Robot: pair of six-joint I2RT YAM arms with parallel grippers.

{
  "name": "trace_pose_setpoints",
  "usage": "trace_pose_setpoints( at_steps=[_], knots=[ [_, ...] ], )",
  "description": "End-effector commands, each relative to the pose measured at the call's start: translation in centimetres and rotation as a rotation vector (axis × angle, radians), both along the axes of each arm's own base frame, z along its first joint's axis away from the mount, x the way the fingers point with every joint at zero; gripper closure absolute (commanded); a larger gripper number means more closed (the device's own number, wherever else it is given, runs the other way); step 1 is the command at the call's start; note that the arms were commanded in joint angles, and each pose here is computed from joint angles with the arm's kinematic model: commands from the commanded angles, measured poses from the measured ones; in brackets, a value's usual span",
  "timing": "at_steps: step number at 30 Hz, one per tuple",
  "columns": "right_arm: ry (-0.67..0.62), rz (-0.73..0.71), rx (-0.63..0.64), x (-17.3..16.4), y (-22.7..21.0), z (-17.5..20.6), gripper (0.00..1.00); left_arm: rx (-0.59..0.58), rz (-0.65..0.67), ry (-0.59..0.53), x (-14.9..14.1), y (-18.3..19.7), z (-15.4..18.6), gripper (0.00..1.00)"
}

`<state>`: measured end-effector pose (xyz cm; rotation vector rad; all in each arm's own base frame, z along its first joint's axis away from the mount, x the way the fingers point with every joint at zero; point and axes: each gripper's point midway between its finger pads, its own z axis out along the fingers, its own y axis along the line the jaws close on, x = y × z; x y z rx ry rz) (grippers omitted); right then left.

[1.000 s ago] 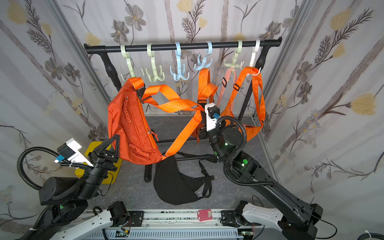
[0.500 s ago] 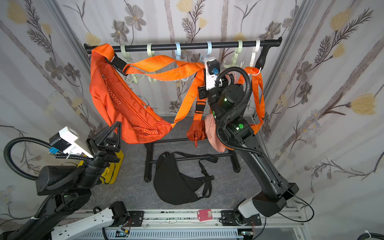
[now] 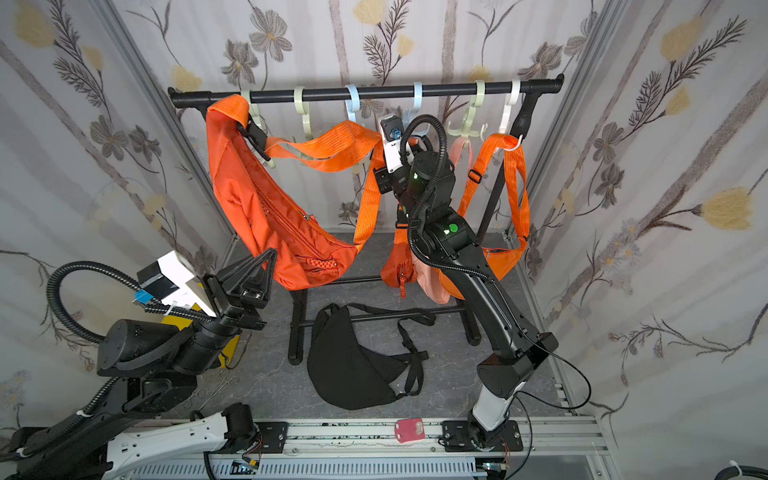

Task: Hang the bag on a hook
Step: Hang the bag on the hook.

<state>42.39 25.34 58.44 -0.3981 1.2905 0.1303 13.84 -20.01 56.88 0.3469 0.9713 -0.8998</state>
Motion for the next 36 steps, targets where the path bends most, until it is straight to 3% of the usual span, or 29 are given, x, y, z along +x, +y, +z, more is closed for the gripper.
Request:
trace_pose_setpoints(
  at_steps=[1,13,19,28,36],
  knots=[
    [0.012,0.026,0.021,0.0,0.4,-0.3,1.0,-0.019,0.039,-0.029,-0.2,0.4,1.0,1.0],
    [0.11,0.083,-0.047,0.3,1.9,-4.6,1.0,0.032,0.024,0.074,0.6,-2.6,-2.8,1.0],
    [0.141,0.069,-0.066,-0.2,1.1,-6.6,1.0,0.074,0.021,0.152,1.8,-4.7,-6.3,1.0],
    [0.166,-0.068,0.025,-1.0,-5.3,-8.9,1.0,0.115,-0.009,0.308,3.5,-8.4,-14.8,1.0],
    [0.18,-0.167,0.045,-1.3,-9.3,-10.0,1.0,0.208,-0.056,0.374,4.9,-13.9,-19.5,1.0]
  ],
)
